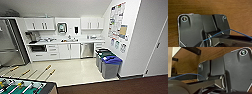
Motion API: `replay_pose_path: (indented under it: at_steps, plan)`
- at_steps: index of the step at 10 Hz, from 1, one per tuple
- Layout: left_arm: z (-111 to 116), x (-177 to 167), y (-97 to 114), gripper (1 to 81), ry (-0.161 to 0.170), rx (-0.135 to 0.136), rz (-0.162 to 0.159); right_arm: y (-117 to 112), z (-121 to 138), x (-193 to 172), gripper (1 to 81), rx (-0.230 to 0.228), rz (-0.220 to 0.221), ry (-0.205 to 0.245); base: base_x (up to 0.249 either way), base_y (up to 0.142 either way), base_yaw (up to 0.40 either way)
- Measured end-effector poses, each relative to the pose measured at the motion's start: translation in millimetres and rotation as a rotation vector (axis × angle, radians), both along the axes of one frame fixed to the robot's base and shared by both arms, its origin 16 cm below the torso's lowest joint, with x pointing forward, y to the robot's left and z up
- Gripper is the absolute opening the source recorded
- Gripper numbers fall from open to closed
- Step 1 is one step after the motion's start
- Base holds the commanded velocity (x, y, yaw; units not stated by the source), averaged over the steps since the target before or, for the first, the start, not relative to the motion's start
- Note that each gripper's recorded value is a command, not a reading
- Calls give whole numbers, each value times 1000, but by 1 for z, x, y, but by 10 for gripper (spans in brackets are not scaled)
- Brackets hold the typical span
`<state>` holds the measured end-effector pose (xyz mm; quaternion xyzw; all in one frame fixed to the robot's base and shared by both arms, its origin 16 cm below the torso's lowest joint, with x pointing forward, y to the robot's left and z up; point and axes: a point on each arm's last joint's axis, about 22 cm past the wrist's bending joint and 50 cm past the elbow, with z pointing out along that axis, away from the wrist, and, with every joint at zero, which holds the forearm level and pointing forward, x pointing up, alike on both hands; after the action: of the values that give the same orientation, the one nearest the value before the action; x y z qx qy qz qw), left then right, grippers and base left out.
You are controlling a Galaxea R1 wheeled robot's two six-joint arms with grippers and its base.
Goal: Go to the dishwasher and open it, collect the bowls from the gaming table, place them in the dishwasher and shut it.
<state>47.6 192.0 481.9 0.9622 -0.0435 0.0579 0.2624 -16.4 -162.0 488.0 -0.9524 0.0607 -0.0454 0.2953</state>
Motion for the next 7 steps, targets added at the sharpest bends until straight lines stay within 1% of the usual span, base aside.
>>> replay_pose_path:
  at_steps: [2, 4, 5, 6, 7]
  plan:
    - [0, 0, 0, 811, 0, 0, 0, 0, 0, 0, 811, 0, 0, 0, 165, -68, 0]
    - [0, 0, 4, 811, 0, 6, 0, 3, 0, 0, 811, 4, 0, 1, 165, -75, 0]
    - [0, 0, -1, 811, 0, -2, -1, -2, 0, 0, 811, -2, 0, 0, 165, -76, 0]
    - [1, 0, -2, 811, 1, -5, -1, -2, 0, 0, 811, -3, 0, 0, 166, -75, 0]
    - [1, 0, 0, 811, 0, -2, -1, 0, 0, 0, 811, 0, 0, 1, 158, 0, 0]
